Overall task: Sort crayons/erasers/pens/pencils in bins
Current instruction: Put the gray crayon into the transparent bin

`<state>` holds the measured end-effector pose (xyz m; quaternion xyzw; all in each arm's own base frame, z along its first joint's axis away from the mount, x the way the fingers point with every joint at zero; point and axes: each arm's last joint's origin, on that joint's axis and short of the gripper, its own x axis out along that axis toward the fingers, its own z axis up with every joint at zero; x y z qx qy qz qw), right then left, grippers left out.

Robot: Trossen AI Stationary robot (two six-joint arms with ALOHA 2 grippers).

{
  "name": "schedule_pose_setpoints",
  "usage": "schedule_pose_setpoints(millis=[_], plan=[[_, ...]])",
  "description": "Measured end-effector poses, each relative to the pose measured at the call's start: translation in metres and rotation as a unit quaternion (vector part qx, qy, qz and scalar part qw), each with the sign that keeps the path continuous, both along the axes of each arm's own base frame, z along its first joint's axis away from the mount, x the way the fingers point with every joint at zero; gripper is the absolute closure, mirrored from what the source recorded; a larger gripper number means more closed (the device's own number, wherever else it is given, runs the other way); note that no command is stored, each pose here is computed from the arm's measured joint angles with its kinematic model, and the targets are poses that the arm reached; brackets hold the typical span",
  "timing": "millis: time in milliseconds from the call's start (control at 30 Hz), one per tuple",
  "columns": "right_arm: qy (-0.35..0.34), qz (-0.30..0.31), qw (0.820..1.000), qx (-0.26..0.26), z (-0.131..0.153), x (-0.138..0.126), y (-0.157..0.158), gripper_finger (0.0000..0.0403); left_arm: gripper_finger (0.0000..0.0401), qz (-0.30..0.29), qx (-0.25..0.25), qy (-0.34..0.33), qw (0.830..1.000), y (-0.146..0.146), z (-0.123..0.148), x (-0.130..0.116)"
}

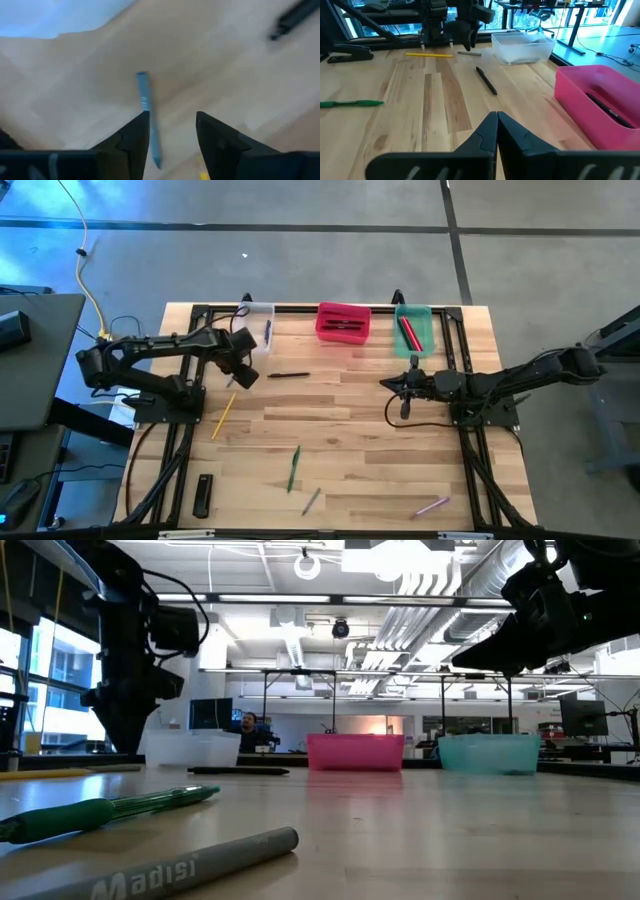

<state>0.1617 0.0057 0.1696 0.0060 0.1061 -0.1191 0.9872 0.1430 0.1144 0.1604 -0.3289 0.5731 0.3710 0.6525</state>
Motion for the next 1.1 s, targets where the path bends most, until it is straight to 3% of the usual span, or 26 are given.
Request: schedule_pose_setpoints(millis=[600, 933, 1100], plan=[[-0.003, 0.001, 1.0, -0.007, 0.001, 0.0, 0.0, 0.0403, 0.0294, 0.051, 0.003, -0.011, 0.999, 0.008, -0.034, -0.015], [-0.004, 0.003, 1.0, -0.013, 0.002, 0.0, 0.0, 0.0403, 0.0378, 0.007, 0.01, -0.012, 1.0, -0.001, -0.035, -0.005], [-0.003, 0.003, 1.0, -0.015, 0.001, 0.0, 0.0, 0.0403, 0.0397, -0.017, 0.013, -0.033, 0.999, -0.007, -0.026, 0.005]])
